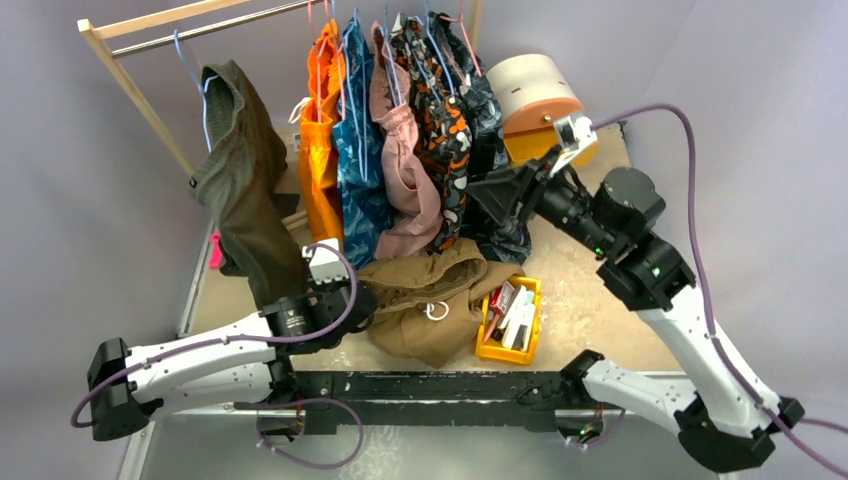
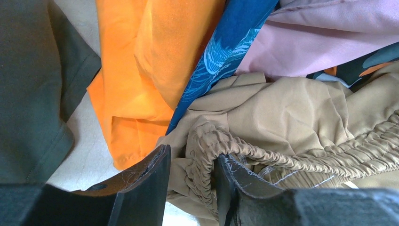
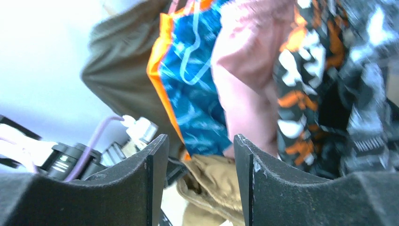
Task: Place the shorts on the hanger
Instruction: Pick up the hanger from the clothesline.
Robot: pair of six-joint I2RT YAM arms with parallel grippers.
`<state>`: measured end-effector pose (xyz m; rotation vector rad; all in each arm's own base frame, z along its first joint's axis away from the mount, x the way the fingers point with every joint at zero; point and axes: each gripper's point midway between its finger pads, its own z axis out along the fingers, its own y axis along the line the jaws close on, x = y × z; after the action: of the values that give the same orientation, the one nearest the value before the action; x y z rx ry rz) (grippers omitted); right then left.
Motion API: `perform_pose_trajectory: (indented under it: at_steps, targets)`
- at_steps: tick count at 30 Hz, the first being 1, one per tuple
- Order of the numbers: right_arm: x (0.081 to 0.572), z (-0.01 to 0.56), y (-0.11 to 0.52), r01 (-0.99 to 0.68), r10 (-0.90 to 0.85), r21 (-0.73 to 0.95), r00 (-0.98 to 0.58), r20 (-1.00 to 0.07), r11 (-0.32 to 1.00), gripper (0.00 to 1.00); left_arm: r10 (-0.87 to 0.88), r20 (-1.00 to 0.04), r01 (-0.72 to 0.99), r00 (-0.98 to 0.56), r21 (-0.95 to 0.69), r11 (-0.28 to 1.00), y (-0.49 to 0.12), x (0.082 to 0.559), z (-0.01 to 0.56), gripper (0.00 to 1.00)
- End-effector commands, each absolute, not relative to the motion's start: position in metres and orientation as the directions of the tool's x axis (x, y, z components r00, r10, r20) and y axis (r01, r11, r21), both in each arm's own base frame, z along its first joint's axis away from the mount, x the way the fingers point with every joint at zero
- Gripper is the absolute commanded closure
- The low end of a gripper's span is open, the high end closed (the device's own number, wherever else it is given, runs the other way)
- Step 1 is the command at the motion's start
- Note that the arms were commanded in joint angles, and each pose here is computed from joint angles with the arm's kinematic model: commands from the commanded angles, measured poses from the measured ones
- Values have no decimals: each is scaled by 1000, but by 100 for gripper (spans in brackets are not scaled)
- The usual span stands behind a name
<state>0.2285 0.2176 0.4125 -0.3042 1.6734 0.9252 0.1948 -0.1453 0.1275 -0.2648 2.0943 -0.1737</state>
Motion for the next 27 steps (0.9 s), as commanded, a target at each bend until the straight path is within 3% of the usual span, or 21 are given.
perform_pose_trajectory:
  at_steps: [1,7,14,19,27]
  targets:
    - [239,447,258,-694,229,333,-241,-943,638,45,-286,-840,-130,-462,-255,958,-144,199,141,62]
    - [276,465,311,-660,238,307,-195,-951,686,45,-296,-832,-136,-470,-263,955,-146,198,134,62]
    - [335,489,340,-576,255,266,-101,-962,773,53,-282,-836,-134,-471,-248,960,-145,199,131,62]
    - [354,514,363,-591,267,256,-72,-961,765,54,-291,-836,-134,-466,-258,957,-144,198,131,62]
    - [380,499,395,-607,245,262,-113,-963,750,55,-289,-834,-113,-470,-269,957,-148,199,130,62]
